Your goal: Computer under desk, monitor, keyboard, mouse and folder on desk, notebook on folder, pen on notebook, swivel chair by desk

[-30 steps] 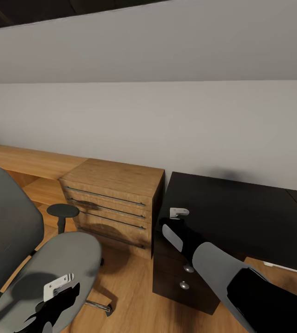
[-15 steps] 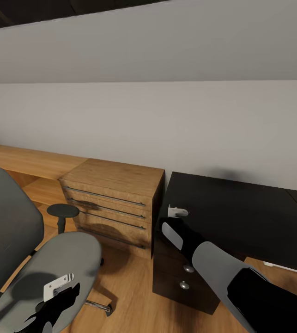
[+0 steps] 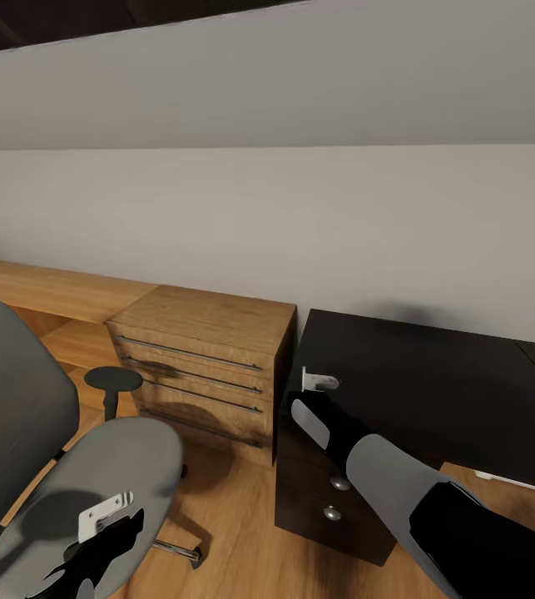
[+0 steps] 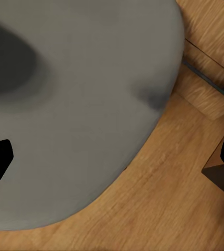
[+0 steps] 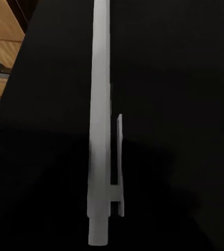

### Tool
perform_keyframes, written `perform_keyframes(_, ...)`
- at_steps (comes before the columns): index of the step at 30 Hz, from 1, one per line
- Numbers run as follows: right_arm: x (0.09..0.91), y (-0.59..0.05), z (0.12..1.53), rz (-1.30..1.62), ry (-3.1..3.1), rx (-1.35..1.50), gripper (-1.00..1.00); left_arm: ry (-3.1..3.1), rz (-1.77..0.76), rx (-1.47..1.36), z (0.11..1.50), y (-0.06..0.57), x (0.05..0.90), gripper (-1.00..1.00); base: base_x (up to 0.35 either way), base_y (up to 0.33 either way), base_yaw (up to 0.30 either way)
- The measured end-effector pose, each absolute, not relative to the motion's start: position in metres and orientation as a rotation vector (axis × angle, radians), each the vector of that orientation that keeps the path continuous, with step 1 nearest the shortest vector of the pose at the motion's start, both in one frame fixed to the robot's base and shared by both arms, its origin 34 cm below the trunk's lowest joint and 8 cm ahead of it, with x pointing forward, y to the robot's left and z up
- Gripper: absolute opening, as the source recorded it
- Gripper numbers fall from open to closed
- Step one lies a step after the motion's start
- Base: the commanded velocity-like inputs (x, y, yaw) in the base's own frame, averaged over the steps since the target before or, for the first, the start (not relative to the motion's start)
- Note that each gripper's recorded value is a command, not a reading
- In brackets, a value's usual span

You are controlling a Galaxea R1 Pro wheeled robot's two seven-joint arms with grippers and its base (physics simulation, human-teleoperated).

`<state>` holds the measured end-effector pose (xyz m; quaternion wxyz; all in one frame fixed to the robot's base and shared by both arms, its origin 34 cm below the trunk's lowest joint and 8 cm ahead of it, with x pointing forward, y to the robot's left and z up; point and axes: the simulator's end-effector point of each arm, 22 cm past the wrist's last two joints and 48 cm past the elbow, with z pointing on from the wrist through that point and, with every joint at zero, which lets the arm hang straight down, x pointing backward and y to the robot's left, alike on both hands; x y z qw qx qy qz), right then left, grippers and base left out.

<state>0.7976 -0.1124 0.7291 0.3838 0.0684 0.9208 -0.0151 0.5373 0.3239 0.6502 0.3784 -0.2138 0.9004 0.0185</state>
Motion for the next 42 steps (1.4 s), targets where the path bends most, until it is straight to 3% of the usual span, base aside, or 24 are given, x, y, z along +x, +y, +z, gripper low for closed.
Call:
perform_keyframes(32,0.792,-0.120,0.729,-0.055,2.377,0.196,-1.00,2.320,0.042,-0.546,0.655,0.321,0.535,1.00,0.000,0.000,0.000)
perform_keyframes(42,0.807,-0.092,0.781,0.044,2.312,0.183,-1.00,2.363,0.005,-0.478,0.661,0.293,0.537,1.00,0.000,0.000,0.000)
